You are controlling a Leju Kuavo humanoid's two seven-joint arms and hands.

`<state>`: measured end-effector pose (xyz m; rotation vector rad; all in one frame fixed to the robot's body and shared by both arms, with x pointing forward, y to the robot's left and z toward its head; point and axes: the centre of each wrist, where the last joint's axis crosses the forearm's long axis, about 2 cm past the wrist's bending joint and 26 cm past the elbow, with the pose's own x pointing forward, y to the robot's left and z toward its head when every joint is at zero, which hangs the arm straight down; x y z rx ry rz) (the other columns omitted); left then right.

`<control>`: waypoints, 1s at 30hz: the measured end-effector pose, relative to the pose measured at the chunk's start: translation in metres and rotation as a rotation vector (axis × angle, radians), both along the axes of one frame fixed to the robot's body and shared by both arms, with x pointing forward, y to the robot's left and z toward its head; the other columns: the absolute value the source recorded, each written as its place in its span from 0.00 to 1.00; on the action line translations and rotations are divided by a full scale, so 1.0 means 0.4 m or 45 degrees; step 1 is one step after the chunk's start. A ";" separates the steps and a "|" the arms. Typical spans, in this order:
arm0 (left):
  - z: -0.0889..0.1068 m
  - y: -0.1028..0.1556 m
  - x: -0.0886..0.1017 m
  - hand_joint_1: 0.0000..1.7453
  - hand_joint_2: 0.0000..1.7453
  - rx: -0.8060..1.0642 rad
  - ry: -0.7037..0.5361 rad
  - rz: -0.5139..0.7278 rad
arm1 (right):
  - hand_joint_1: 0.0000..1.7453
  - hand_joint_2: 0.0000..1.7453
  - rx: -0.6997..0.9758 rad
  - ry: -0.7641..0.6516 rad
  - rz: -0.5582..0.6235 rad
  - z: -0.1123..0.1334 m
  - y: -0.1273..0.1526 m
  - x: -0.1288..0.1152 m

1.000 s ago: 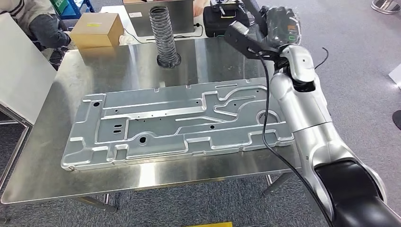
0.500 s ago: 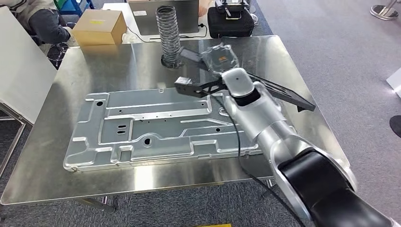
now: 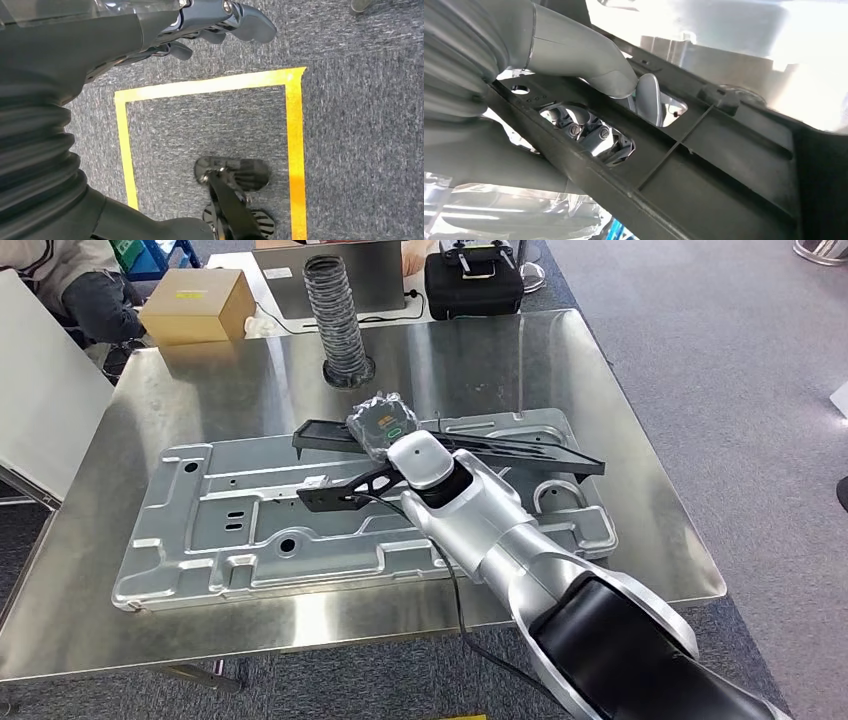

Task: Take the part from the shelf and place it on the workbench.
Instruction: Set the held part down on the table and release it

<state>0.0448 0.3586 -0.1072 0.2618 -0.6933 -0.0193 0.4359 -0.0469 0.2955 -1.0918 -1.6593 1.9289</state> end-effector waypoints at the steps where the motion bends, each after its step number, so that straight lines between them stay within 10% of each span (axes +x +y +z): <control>1: 0.000 -0.001 0.000 0.00 1.00 -0.001 0.001 -0.005 | 1.00 1.00 0.005 0.018 0.000 -0.007 0.006 -0.005; 20: -0.001 -0.019 0.010 0.00 1.00 -0.029 -0.025 -0.083 | 1.00 1.00 -0.006 0.204 -0.210 -0.122 0.009 -0.035; 24: -0.002 -0.031 0.014 0.00 1.00 -0.040 -0.022 -0.083 | 0.00 0.00 -0.010 0.205 -0.224 -0.125 0.004 -0.032; 29: -0.002 -0.038 0.016 0.00 1.00 -0.020 -0.004 -0.076 | 0.00 0.00 -0.018 0.228 -0.227 -0.142 -0.001 -0.034; 30: -0.002 -0.038 0.016 0.00 0.75 -0.018 -0.002 -0.075 | 0.00 0.00 -0.019 0.234 -0.224 -0.145 0.000 -0.035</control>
